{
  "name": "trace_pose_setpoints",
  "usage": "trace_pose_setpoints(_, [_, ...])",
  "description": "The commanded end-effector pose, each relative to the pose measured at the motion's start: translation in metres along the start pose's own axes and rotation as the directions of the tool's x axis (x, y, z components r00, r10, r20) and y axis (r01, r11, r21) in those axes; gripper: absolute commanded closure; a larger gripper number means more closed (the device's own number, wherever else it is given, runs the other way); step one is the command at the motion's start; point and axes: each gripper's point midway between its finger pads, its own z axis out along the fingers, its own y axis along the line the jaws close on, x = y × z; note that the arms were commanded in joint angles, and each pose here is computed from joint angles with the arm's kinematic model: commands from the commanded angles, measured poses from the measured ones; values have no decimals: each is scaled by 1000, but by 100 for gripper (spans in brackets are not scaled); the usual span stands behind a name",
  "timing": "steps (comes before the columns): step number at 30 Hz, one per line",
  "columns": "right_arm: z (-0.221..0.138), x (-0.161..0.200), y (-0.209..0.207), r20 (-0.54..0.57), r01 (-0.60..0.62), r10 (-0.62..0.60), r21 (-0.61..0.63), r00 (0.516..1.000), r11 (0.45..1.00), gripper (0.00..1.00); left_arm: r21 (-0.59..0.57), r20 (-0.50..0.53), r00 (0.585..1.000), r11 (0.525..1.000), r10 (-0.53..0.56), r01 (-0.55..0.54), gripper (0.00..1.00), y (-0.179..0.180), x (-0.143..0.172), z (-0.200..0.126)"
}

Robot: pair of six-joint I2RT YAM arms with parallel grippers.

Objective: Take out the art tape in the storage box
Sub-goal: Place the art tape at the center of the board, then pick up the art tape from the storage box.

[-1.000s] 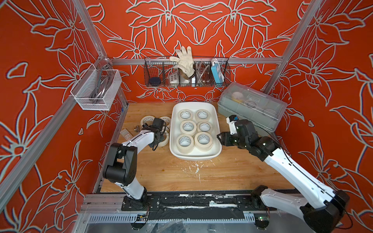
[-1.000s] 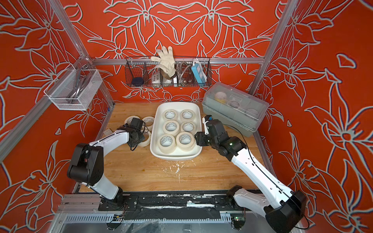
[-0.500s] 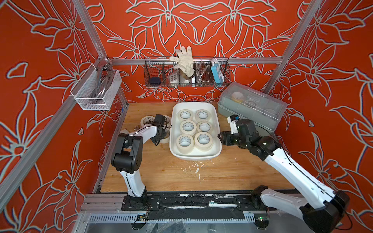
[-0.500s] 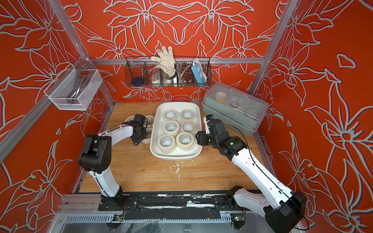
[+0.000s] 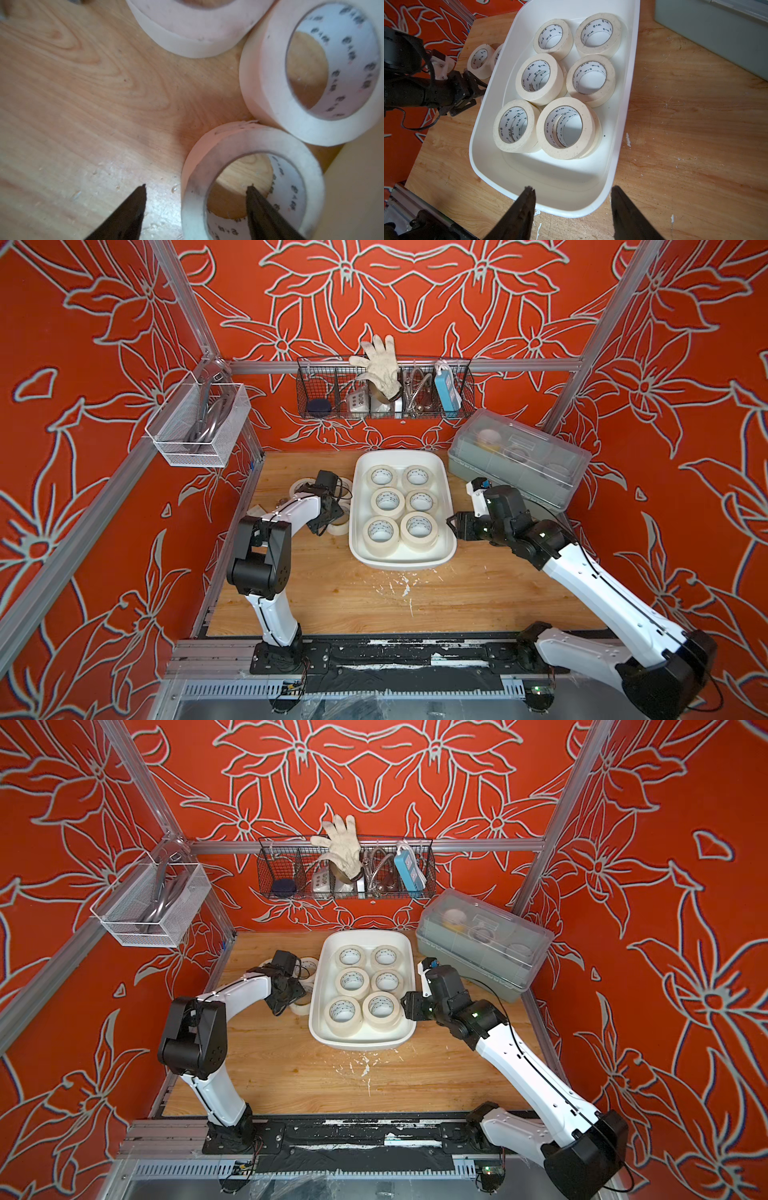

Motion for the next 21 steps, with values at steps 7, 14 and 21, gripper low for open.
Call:
trace_pose_setpoints(7, [8, 4, -2, -11, -3, 3, -6, 1000, 1000, 36, 137, 71, 997, 990, 24, -34, 7, -8, -14, -77])
trace_pose_setpoints(14, [15, 2, -8, -6, 23, -23, 21, 1000, 1000, 26, 176, 173, 983, 980, 65, -96, 1, 10, -17, -128])
trace_pose_setpoints(21, [31, -8, 1, -39, 68, -67, 5, 997, 998, 16, 195, 209, 975, 973, 80, -122, 1, 30, -10, -166])
